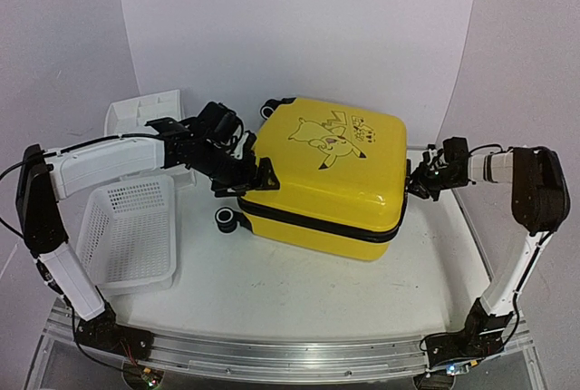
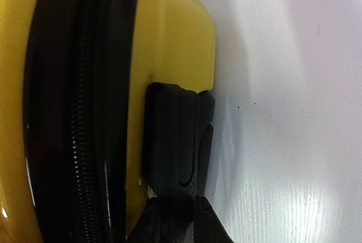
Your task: Open, take out, and arrange the luggage
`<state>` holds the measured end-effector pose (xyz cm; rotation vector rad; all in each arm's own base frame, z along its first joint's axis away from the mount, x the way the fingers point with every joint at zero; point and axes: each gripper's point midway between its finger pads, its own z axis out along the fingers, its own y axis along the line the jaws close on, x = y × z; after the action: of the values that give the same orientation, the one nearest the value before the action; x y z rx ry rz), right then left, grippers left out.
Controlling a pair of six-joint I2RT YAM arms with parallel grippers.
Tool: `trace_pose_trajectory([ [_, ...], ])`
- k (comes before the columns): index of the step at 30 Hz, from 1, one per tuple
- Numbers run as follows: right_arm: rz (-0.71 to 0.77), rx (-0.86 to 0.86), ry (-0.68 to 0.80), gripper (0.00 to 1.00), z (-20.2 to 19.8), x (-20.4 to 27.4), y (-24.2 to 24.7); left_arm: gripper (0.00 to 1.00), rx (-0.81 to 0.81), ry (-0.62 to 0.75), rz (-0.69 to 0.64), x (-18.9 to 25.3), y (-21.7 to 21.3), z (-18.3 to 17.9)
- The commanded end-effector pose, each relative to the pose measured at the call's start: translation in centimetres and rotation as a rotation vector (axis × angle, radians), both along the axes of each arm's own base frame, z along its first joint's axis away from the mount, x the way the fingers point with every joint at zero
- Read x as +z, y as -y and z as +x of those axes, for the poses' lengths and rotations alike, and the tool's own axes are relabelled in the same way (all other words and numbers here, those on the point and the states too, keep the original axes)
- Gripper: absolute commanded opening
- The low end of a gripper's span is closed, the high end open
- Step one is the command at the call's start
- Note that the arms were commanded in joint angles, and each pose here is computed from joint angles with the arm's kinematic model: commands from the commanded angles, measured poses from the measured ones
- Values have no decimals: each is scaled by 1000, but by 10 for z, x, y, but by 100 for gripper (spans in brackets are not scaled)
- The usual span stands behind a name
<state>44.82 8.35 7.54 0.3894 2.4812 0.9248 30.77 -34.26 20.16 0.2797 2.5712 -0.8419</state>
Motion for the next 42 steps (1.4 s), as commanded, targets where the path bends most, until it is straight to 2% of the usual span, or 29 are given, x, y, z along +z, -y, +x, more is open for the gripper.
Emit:
trace_pose_trajectory([
  [1,-24,54,-202,12,-75,-32,-24,96,44,122,-13,22,9,37],
  [6,20,102,-258,5,-121,-34,-46,94,47,146,1,22,11,64],
  [12,-58,175,-265,7,-186,-29,-81,94,38,186,-1,25,7,109],
  [15,-96,163,-240,13,-202,-16,-79,95,23,206,11,26,7,129],
  [17,-147,157,-218,23,-208,-7,-69,97,15,233,51,26,5,138],
  [20,-264,153,-188,33,-214,5,-49,99,23,271,111,33,-3,144],
  [22,-285,183,-168,40,-219,16,-46,99,30,293,130,43,-12,142],
  [25,-241,270,-80,55,-226,37,-56,99,27,300,109,62,-24,121],
  [28,-183,348,84,68,-226,62,-69,99,-10,282,28,78,-28,83],
  [31,-124,376,286,73,-213,76,-82,100,-85,282,-55,88,-18,43],
  [32,-102,364,383,72,-203,86,-87,99,-105,280,-84,91,-12,30],
  [36,-90,318,574,67,-183,105,-89,99,-180,272,-150,99,11,-16],
  [38,-101,310,615,57,-173,105,-90,99,-202,280,-184,105,19,-33],
  [42,-79,331,627,45,-161,97,-100,99,-242,282,-240,106,32,-61],
])
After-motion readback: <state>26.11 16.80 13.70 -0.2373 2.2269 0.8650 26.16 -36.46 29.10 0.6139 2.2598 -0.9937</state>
